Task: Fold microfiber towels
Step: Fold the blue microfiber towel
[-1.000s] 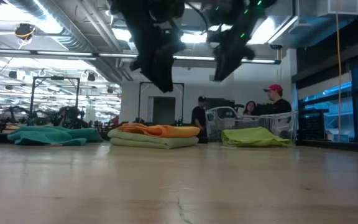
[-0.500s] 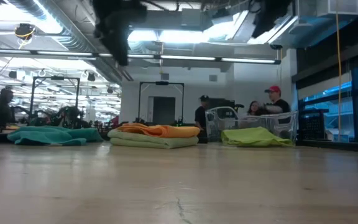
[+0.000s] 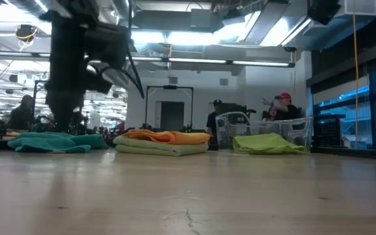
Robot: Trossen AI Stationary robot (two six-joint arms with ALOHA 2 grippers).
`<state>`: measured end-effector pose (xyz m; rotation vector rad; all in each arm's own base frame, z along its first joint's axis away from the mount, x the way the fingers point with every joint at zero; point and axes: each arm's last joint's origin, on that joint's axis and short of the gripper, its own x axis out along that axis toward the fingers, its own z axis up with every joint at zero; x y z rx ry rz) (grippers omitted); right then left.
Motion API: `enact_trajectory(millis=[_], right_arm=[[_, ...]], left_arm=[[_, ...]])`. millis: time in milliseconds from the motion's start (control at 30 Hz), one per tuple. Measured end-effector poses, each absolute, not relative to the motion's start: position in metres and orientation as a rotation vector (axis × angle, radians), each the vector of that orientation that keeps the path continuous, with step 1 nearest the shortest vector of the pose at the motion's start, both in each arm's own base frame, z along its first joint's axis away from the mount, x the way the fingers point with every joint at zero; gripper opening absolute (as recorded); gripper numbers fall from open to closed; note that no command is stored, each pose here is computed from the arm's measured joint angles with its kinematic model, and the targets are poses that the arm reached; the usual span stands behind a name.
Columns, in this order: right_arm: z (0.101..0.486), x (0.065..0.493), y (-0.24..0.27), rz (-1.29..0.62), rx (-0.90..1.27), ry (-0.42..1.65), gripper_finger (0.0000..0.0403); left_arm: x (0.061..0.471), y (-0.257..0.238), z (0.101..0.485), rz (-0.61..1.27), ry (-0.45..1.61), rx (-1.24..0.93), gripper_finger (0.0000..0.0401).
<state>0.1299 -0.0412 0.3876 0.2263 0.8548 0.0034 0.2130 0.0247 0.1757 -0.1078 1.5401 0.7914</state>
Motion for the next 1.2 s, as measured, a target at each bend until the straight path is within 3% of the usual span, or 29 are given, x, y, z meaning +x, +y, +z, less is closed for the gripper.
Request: enact_trajectory(millis=[400,900,1000,1100,1200], right_arm=[[0.377,0.086,-0.022,-0.032,0.230,0.775,0.0147],[0.377,0.080,-0.021,-0.088,0.226,0.761,0.0147],[0.377,0.080,-0.021,-0.087,0.225,0.760,0.0147],[0.377,0.080,-0.021,-0.087,0.226,0.760,0.0147],[0.377,0.080,-0.021,-0.087,0.226,0.760,0.0147]], left_arm=[[0.197,0.018,0.137,0.653,1.571,-0.267,0.0101],[0.186,0.022,0.128,0.732,1.579,-0.183,0.0097],[0.186,0.022,0.127,0.697,1.592,-0.210,0.0071],[0.188,0.023,0.126,0.663,1.577,-0.294,0.0016],[0.192,0.021,0.127,0.627,1.555,-0.347,0.0005]])
